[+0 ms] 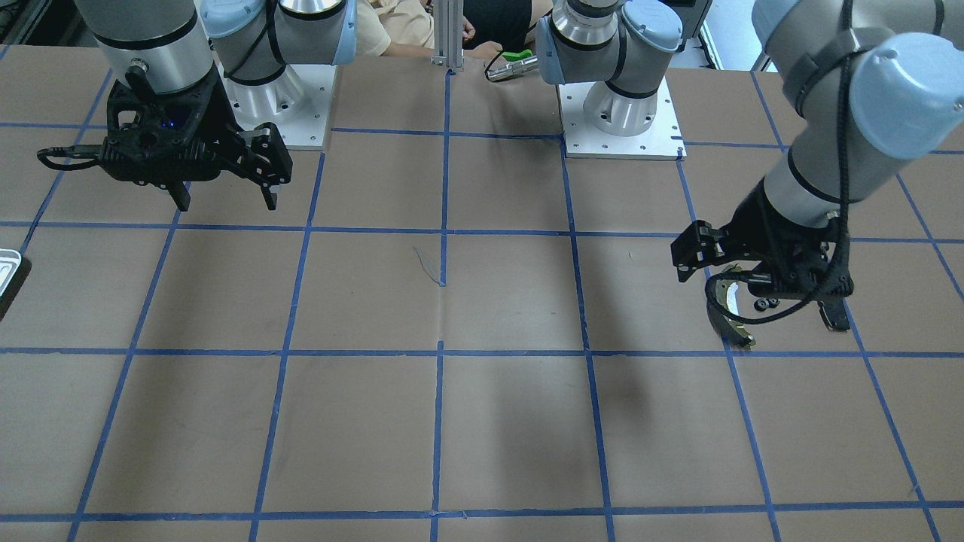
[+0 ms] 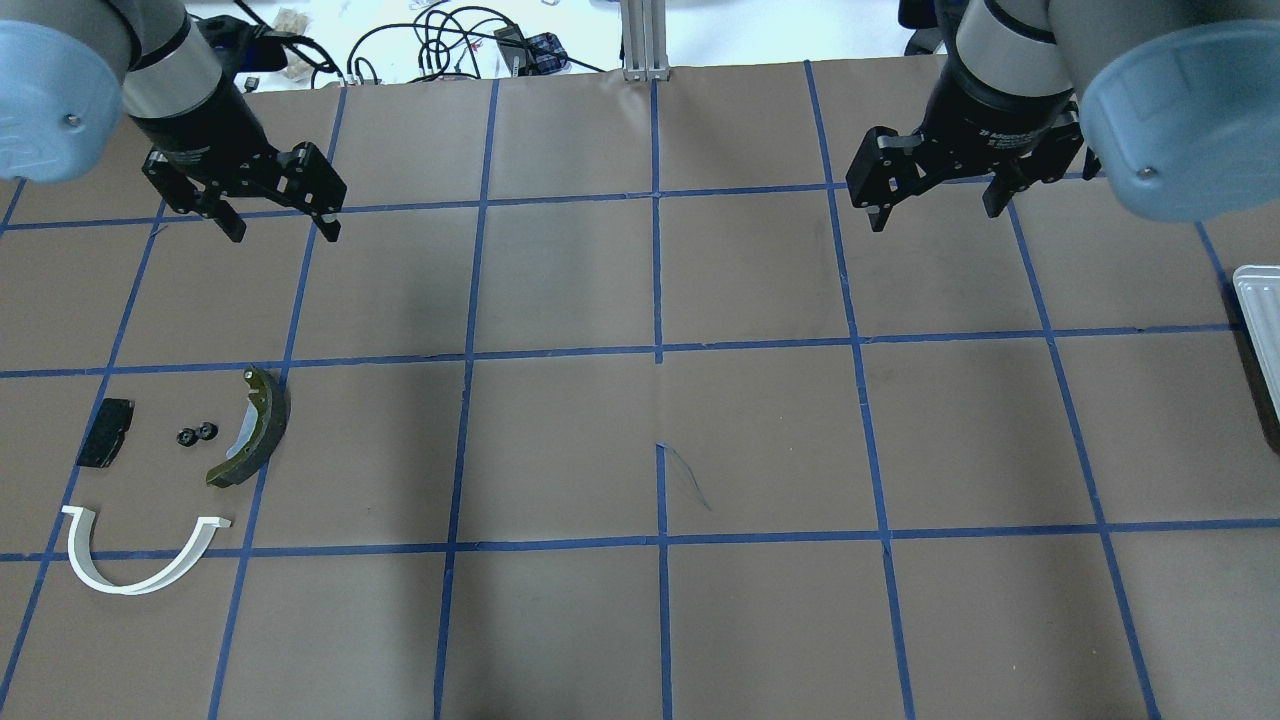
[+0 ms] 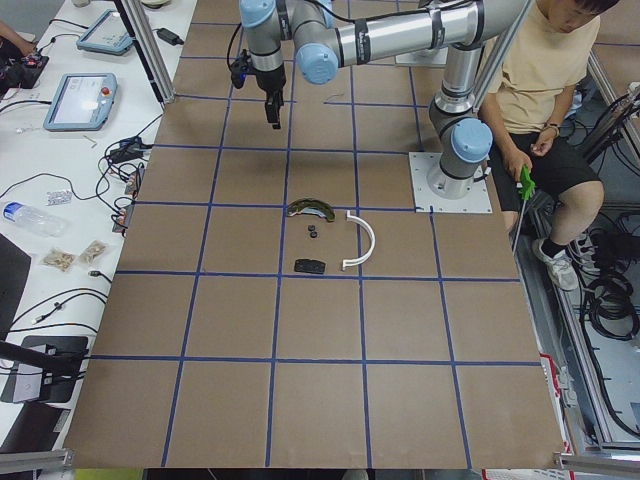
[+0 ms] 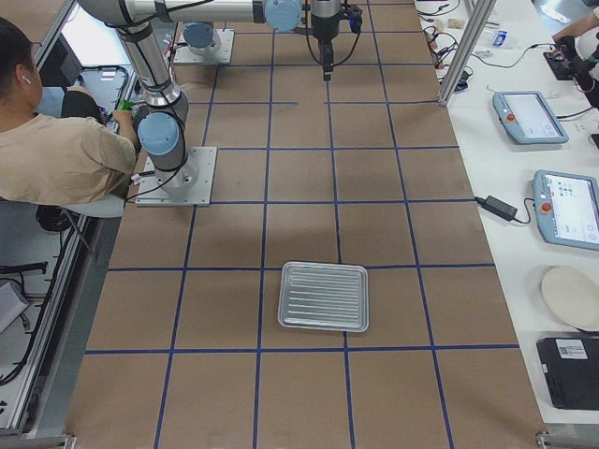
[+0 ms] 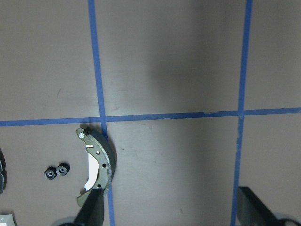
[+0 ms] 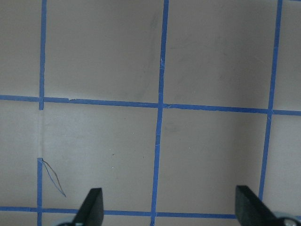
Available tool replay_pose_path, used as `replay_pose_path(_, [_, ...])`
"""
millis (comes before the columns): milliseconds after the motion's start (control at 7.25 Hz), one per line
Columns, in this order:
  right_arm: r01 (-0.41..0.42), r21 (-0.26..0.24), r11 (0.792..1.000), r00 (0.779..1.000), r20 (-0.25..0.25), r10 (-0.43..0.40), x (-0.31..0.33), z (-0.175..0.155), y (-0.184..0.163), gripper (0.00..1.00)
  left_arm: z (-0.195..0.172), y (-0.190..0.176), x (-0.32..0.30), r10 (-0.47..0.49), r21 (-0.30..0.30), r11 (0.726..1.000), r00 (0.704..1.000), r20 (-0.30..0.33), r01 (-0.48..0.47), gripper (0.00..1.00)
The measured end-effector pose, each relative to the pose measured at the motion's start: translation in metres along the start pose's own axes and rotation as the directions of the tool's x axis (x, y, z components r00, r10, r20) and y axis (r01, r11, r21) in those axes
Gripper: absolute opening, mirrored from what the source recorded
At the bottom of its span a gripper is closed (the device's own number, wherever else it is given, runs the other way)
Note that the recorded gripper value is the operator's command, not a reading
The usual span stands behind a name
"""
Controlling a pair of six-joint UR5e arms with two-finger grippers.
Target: Place bearing gear from tray to pile
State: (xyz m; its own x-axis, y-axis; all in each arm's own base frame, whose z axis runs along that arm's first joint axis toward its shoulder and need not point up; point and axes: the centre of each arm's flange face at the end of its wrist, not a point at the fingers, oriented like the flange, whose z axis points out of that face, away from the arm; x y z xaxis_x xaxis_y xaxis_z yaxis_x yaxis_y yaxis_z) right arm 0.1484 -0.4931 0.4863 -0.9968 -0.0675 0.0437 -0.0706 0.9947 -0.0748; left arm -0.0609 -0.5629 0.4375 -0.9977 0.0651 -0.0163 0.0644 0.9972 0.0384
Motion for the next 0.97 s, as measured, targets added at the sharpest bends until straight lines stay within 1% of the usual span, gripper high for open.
replay_pose_path(138, [0.000,0.000,1.000,1.000,0.000,0.000,0.000,0.000,0.000,1.00,-0.014,0.011,0.024,0.028,0.019,0.999,1.000,-0.001,-0.028,1.00])
replay_pose_path(414, [0.000,0.000,1.000,1.000,0.000,0.000,0.000,0.000,0.000,1.00,-0.027,0.030,0.051,0.060,0.032,0.998,0.997,-0.053,-0.058,1.00])
replay_pose_path(552, [0.000,0.000,1.000,1.000,0.000,0.000,0.000,0.000,0.000,1.00,-0.030,0.035,0.056,0.067,0.036,0.997,0.996,-0.066,-0.065,1.00])
replay_pose_path(966, [0.000,0.001,1.000,1.000,0.000,0.000,0.000,0.000,0.000,1.00,-0.028,0.041,0.066,0.085,0.023,0.996,0.994,-0.065,-0.083,1.00])
